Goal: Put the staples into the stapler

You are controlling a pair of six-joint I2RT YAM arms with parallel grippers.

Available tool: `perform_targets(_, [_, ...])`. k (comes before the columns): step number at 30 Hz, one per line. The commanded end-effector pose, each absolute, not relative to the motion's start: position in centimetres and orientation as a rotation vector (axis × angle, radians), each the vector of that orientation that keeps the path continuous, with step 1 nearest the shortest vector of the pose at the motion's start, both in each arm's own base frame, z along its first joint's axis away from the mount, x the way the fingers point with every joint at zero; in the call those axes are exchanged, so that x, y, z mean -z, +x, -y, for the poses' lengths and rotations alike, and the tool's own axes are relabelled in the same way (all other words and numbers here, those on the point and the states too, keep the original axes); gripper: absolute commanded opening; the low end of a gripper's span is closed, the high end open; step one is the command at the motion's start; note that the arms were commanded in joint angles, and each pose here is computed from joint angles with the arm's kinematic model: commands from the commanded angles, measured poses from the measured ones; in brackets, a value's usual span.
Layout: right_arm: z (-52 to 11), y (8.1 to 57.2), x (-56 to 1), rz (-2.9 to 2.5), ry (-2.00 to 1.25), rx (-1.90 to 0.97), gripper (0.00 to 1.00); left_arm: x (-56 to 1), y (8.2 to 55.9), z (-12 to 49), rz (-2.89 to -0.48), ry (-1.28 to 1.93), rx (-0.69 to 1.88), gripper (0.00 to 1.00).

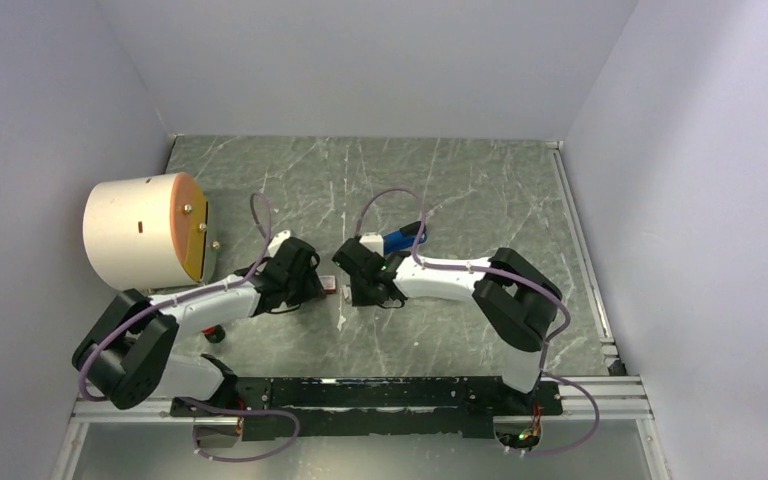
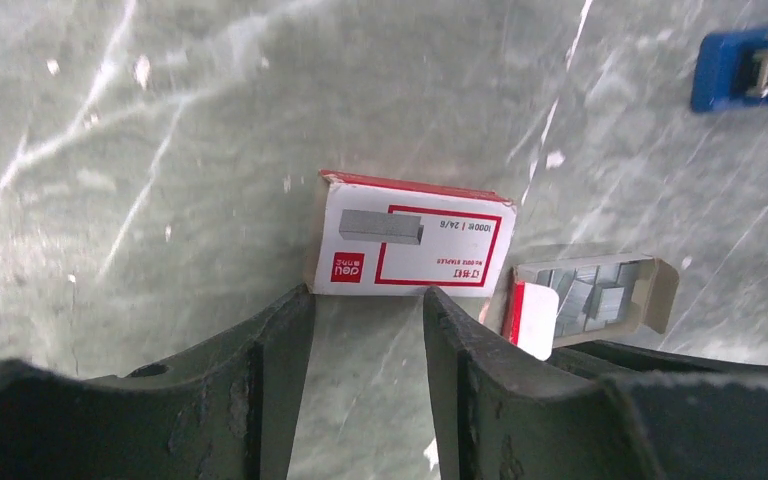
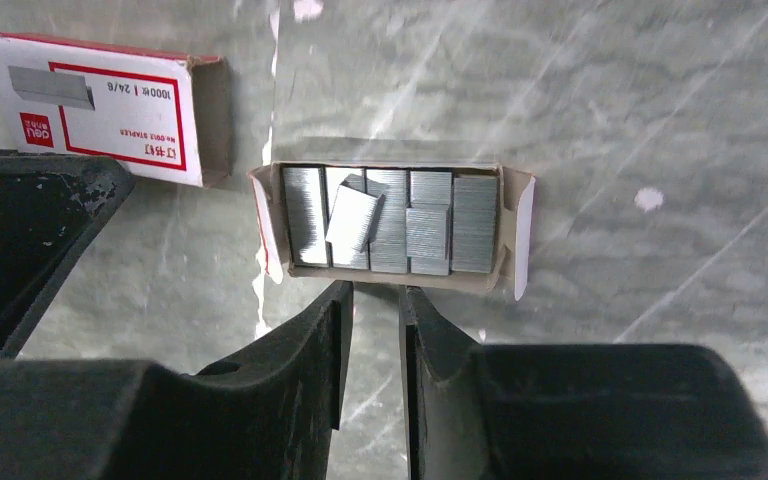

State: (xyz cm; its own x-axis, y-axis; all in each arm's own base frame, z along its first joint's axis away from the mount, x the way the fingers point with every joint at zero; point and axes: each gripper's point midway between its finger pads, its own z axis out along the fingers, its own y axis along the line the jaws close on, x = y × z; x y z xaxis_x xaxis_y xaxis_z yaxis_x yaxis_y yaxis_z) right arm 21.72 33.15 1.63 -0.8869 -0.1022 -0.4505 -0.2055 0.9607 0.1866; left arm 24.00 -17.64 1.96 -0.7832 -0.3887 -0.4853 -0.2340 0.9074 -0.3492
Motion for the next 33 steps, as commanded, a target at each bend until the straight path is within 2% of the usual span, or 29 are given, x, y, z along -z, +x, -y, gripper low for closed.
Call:
perform_targets(1, [-34.0, 24.6, -2.1, -2.626, -0.116, -0.382, 0.27, -0.7, 24.9, 16.9, -2.527, -0.456, 0.368, 0.51])
perform_targets(9, [-34.8, 27.8, -2.0, -2.627, -0.083, -0.453, 0.27, -1.2, 27.5, 16.0, -2.517, -0.465, 0.345, 0.52])
perform_targets(14, [-34.8, 28.0, -5.0, -2.567, -0.131, -0.542, 0.3, -2.6, 27.1, 16.7, -2.523, -0.414, 0.417, 0.55])
perform_targets(21, [-29.6, 29.3, -9.5, -2.461, -0.025, -0.558, 0.37, -5.1, 25.2, 17.1, -2.488, -0.361, 0.54, 0.63])
perform_targets(24, [-25.8, 31.0, -10.9, -2.404, 0.079, -0.473, 0.42, -7.0, 25.3, 17.3, -2.417, -0.308, 0.592, 0.7])
perform_targets(29, [-19.5, 33.0, -12.3, -2.352, 0.186, -0.3, 0.56, -11.4, 26.2, 17.9, -2.306, -0.15, 0.633, 0.76])
perform_targets(33, [-14.9, 32.1, -12.2, -2.358, 0.215, -0.058, 0.69, -14.1, 26.6, 18.2, -2.242, -0.048, 0.644, 0.8])
